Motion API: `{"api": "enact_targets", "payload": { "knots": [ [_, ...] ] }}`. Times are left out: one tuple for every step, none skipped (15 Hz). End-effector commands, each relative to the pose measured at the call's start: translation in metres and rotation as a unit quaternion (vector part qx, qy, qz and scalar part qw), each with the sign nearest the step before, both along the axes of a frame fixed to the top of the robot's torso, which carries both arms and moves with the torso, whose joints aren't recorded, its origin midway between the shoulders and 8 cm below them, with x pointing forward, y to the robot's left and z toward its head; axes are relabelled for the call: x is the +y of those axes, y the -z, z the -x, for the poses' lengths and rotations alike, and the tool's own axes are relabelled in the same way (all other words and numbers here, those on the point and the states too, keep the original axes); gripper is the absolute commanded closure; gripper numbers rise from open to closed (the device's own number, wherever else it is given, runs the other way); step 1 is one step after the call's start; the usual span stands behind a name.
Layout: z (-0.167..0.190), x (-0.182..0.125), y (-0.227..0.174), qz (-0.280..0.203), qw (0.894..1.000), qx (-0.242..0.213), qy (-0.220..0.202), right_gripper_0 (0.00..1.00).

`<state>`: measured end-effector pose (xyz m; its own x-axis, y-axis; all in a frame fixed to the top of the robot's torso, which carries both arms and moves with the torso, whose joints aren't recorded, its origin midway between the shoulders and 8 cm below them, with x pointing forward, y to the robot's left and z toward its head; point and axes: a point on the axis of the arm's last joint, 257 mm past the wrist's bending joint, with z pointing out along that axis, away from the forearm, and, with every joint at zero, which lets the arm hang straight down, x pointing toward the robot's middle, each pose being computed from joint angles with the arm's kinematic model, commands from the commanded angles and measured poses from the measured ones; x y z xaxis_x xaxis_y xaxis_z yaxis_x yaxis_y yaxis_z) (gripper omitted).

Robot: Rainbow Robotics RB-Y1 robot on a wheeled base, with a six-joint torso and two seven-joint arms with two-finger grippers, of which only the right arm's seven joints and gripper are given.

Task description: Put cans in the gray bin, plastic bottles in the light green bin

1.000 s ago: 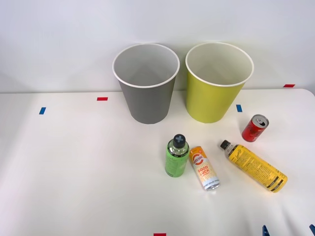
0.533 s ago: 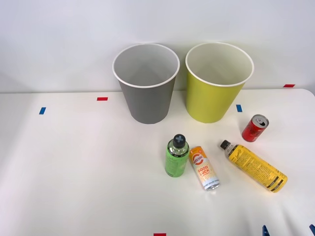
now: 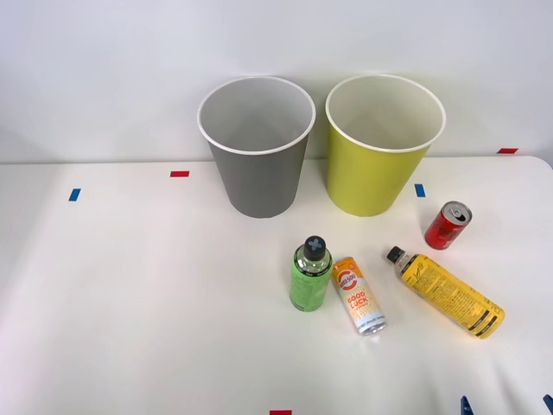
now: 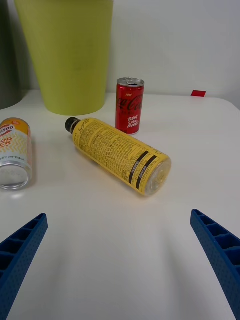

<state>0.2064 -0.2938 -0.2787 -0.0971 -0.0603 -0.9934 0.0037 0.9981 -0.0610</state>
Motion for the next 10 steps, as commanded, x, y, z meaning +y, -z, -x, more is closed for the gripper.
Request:
{"api": "enact_targets", "payload": {
  "knots": [
    [0.0000, 0.0000, 0.0000, 0.000, 1.000, 0.000, 0.000, 0.00],
    [0.0000, 0.0000, 0.0000, 0.000, 1.000, 0.000, 0.000, 0.00],
    [0.0000, 0.0000, 0.0000, 0.000, 1.000, 0.000, 0.000, 0.00],
    [0.0000, 0.0000, 0.0000, 0.000, 1.000, 0.000, 0.000, 0.00],
    [0.0000, 0.0000, 0.0000, 0.000, 1.000, 0.000, 0.000, 0.00],
    [0.0000, 0.0000, 0.0000, 0.000, 1.000, 0.000, 0.000, 0.00],
    [0.0000, 0.0000, 0.0000, 0.000, 1.000, 0.000, 0.000, 0.00],
    [0.0000, 0.0000, 0.0000, 0.000, 1.000, 0.000, 0.000, 0.00],
    [0.0000, 0.0000, 0.0000, 0.000, 1.000, 0.000, 0.000, 0.00],
    [0.0000, 0.0000, 0.0000, 0.000, 1.000, 0.000, 0.000, 0.00]
  ]
}}
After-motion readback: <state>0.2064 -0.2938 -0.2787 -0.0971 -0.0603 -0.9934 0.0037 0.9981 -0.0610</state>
